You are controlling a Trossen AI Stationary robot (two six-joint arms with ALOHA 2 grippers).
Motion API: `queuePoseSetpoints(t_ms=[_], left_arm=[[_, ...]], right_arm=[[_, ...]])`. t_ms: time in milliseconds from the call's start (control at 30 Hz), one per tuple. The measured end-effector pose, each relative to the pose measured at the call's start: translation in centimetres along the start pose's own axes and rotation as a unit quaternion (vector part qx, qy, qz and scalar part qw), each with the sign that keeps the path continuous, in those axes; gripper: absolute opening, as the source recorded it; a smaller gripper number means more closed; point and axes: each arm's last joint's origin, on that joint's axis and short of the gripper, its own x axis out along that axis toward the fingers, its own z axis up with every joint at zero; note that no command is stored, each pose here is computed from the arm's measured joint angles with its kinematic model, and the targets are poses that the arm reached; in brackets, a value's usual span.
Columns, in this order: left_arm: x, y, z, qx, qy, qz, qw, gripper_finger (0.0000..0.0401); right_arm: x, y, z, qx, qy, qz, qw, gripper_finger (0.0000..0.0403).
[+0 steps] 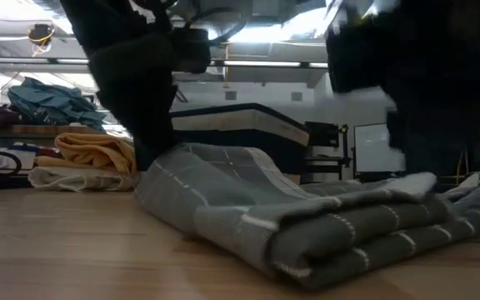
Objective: Fold towel
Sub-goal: Fold the gray patterned towel
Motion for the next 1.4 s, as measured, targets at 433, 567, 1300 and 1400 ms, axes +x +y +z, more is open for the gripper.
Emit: queuePoseSetpoints(t_ms=[433, 567, 1300, 1400], left_arm=[[0.3, -1.7, -1.4, -0.052, 0.046, -0.144, 0.987, 0.0109], [-0.1, -2.6, -1.2, -0.057, 0.024, -0.179, 0.982, 0.0109], [-0.3, -2.6, 2.5, 0.006, -0.171, -0.189, 0.967, 0.0109], [0.7, -1.7, 3.1, 0.007, -0.175, -0.173, 0.969, 0.0109]], right_arm=[[0.7, -1.1, -1.0, 0.01, 0.102, -0.022, 0.994, 0.0034], [0.1, -1.9, -1.8, 0.022, 0.157, -0.063, 0.985, 0.0034], [-4.7, -3.0, -2.7, -0.145, 0.145, -0.202, 0.958, 0.0034], [-6.1, -1.8, -2.5, -0.156, 0.108, -0.189, 0.963, 0.0034]])
